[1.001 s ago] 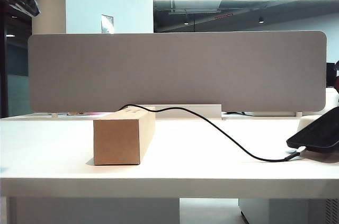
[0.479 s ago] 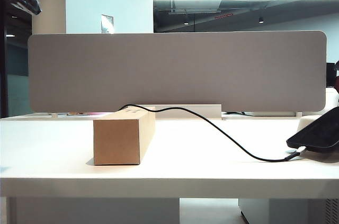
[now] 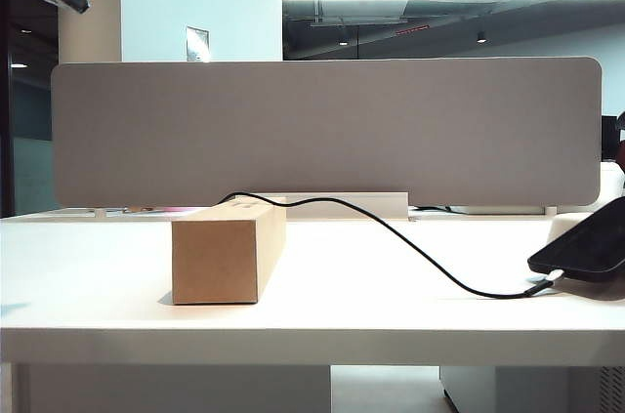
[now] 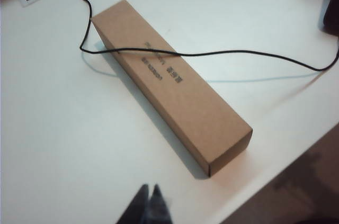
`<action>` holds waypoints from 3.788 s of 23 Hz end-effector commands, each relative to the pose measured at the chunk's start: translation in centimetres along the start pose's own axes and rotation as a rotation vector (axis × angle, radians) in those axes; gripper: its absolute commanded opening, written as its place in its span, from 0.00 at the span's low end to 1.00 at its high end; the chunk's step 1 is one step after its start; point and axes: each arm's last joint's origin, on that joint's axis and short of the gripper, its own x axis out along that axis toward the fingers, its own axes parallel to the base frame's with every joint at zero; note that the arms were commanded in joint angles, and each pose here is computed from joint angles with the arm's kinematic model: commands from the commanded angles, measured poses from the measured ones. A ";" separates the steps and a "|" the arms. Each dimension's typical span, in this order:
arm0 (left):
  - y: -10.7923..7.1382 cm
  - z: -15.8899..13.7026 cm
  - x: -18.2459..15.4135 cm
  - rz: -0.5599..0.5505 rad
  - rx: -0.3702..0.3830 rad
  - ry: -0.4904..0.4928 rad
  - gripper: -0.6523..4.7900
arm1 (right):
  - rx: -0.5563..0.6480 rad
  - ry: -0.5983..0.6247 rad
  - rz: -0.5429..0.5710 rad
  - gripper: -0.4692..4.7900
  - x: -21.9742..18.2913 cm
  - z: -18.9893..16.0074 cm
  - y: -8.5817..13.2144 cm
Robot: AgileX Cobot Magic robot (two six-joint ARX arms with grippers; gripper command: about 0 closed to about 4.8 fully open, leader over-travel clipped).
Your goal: Pick up the charging cable and the phone, plug the charging cable into the charging port on the phone, and finally place them back on the table.
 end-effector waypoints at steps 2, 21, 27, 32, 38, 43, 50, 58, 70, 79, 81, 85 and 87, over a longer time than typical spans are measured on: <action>0.1 0.5 -0.1 0.008 0.005 -0.052 0.11 | 0.012 -0.088 -0.048 0.09 -0.4 0.6 -0.6; -0.3 -2.3 2.3 -0.001 -0.005 -0.015 0.11 | 0.023 -0.205 -0.062 0.09 -1.3 1.5 -0.8; -0.3 -2.2 1.6 0.004 -0.014 -0.038 0.11 | 0.023 -0.205 -0.062 0.09 -1.3 1.5 -0.8; -0.5 -2.0 -0.1 0.019 -0.036 -0.110 0.11 | 0.023 -0.205 -0.062 0.09 -1.3 1.5 -0.8; -0.7 -2.2 -2.7 0.128 -0.041 -0.302 0.11 | 0.006 -0.203 -0.065 0.09 -1.3 1.5 -0.8; -1.2 -4.3 -4.2 0.186 -0.078 -0.377 0.11 | -0.030 -0.183 0.005 0.09 -1.2 1.3 -0.6; -2.2 -8.7 -4.6 0.215 -0.163 -0.451 0.11 | -0.120 -0.145 0.076 0.09 -1.2 1.0 -0.4; -2.6 -10.4 -5.0 0.244 -0.230 -0.592 0.11 | -0.119 -0.116 0.071 0.09 -1.2 0.8 -0.5; -2.2 -12.8 -2.5 0.348 -0.324 -0.547 0.11 | -0.119 -0.115 0.070 0.09 -1.2 0.8 -0.5; -1.0 -15.4 -1.8 0.510 -0.357 -0.589 0.11 | -0.119 -0.116 0.070 0.09 -1.2 0.8 -0.5; -0.8 -15.7 -1.5 0.507 -0.351 -0.597 0.11 | -0.119 -0.115 0.070 0.09 -1.2 0.8 -0.5; -0.2 -16.4 -1.1 0.564 -0.342 -0.601 0.11 | -0.119 -0.116 0.070 0.09 -1.2 0.8 -0.5; -0.1 -16.8 -0.9 0.584 -0.315 -0.600 0.11 | -0.119 -0.116 0.070 0.09 -1.2 0.8 -0.5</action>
